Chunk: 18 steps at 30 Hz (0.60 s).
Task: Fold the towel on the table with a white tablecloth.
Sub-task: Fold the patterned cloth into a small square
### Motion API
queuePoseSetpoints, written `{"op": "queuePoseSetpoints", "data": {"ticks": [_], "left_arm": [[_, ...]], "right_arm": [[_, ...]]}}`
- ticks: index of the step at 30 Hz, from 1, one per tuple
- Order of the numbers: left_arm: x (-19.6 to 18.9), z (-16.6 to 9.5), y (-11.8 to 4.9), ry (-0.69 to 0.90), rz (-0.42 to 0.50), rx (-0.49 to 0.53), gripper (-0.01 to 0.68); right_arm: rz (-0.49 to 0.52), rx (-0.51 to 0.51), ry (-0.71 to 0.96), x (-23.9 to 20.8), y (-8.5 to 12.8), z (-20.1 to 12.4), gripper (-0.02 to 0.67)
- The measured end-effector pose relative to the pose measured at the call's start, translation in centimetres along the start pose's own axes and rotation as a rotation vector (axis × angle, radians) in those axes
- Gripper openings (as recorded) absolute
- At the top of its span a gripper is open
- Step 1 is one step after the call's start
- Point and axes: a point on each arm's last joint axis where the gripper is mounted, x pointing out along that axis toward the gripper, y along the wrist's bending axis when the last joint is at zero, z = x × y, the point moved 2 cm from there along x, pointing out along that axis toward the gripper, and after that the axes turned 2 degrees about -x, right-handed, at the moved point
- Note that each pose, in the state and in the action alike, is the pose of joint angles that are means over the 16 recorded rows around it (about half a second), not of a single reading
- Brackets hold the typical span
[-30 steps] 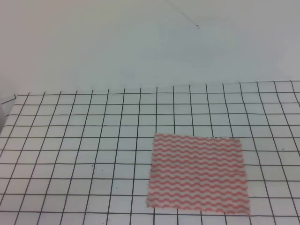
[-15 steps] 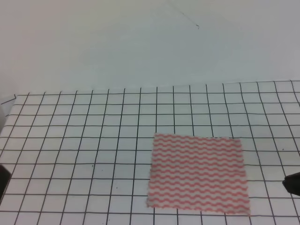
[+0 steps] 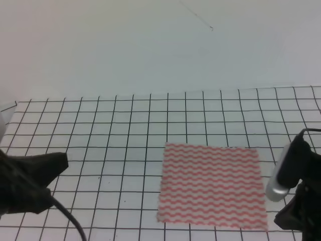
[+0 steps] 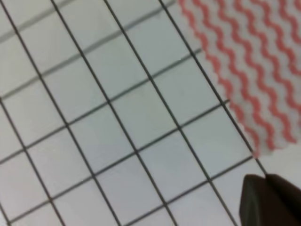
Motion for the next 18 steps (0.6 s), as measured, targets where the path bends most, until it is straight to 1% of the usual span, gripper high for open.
{"op": "queuePoseSetpoints", "data": {"ticks": [3,8,15,18], "left_arm": [[1.2,0.2,0.4,0.070,-0.016,-0.010,0.000],[2.4,0.2,0.9,0.149,-0.031,-0.016,0.000],[3.0,0.0,1.3,0.202,-0.027,0.000,0.000],[3.0,-0.1,1.3,0.213,-0.029,0.009,0.000]], "right_arm": [[0.005,-0.028,0.050,1.3,-0.3,0.2,0.020],[0.001,-0.088,0.115,3.4,-0.8,0.3,0.070],[-0.001,-0.193,0.176,6.2,-1.1,0.2,0.149],[-0.012,-0.240,0.189,7.2,-1.2,0.2,0.172]]}}
